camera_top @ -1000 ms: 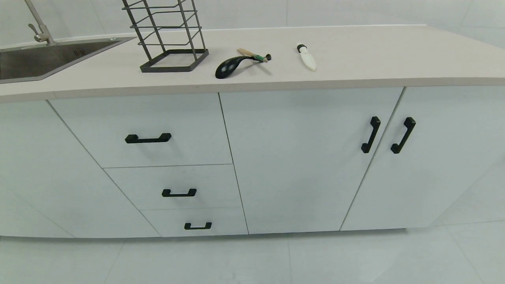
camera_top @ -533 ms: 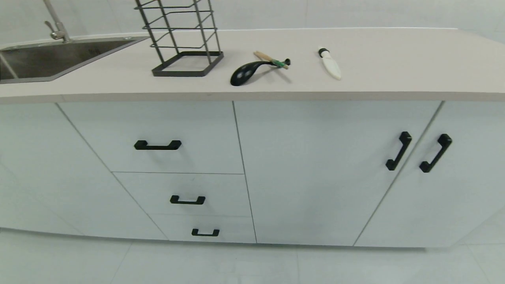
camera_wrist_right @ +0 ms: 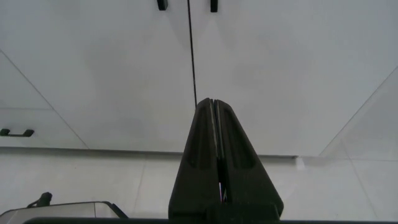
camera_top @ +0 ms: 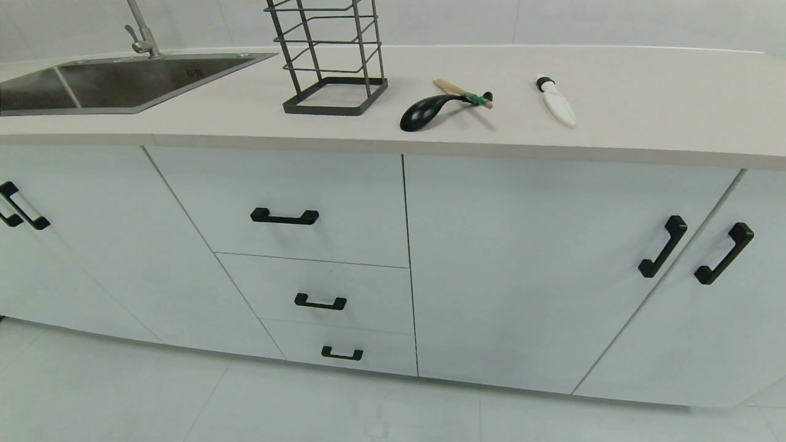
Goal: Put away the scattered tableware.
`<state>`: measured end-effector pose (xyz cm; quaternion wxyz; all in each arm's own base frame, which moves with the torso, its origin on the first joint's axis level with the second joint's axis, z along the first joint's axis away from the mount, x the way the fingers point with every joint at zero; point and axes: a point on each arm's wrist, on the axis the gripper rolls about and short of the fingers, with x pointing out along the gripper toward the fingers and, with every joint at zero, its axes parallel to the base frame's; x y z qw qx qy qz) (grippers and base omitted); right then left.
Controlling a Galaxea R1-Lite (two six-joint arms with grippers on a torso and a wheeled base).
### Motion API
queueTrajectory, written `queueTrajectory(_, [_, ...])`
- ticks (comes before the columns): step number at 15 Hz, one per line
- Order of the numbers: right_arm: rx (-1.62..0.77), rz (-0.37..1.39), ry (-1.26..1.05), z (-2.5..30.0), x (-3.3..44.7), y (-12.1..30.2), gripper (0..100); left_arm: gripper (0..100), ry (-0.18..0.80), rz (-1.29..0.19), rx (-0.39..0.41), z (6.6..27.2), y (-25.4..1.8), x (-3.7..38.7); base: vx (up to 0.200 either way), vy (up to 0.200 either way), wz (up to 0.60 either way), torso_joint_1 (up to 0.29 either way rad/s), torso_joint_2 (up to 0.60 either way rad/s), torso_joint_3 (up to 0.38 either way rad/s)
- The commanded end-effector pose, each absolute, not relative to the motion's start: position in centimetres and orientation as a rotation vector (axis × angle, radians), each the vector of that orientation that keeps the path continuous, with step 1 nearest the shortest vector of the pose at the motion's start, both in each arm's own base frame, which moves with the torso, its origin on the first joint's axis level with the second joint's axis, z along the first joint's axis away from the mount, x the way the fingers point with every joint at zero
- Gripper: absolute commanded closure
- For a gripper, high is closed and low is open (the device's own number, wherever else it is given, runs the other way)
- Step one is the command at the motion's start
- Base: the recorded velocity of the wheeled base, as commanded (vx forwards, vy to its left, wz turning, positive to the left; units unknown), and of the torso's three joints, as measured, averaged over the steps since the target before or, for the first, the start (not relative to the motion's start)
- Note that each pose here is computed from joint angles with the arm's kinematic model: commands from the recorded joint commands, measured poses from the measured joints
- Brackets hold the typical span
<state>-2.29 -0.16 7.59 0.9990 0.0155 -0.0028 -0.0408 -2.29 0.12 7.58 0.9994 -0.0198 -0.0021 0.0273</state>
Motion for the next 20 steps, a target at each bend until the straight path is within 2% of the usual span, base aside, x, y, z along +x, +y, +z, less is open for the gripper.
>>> queueTrajectory(1, [0.031, -0.081, -0.006, 7.60, -2.29, -0.16, 100, 0, -0.004, 0.055, -0.040, 7.58, 0.12, -2.28, 0.000, 0.200, 0.00, -0.002, 0.01, 0.002])
queueTrajectory(2, [0.031, -0.081, -0.006, 7.60, -2.29, -0.16, 100, 0, -0.004, 0.055, -0.040, 7.58, 0.12, -2.28, 0.000, 0.200, 0.00, 0.002, 0.00, 0.002])
queueTrajectory(15, [0.025, -0.078, -0.004, 7.58, -2.29, -0.15, 100, 0, -0.004, 0.054, -0.043, 7.58, 0.11, -2.28, 0.000, 0.000, 0.00, 0.000, 0.00, 0.000])
queueTrajectory(17, [0.026, -0.078, -0.004, 7.58, -2.29, -0.15, 100, 0, 0.000, 0.054, -0.014, 7.55, 0.11, -2.28, 0.000, 0.000, 0.00, 0.000, 0.00, 0.000])
queueTrajectory(20, [0.026, -0.078, -0.004, 7.58, -2.29, -0.15, 100, 0, -0.002, 0.052, -0.012, 7.56, 0.11, -2.28, 0.000, 0.000, 0.00, 0.000, 0.00, 0.000])
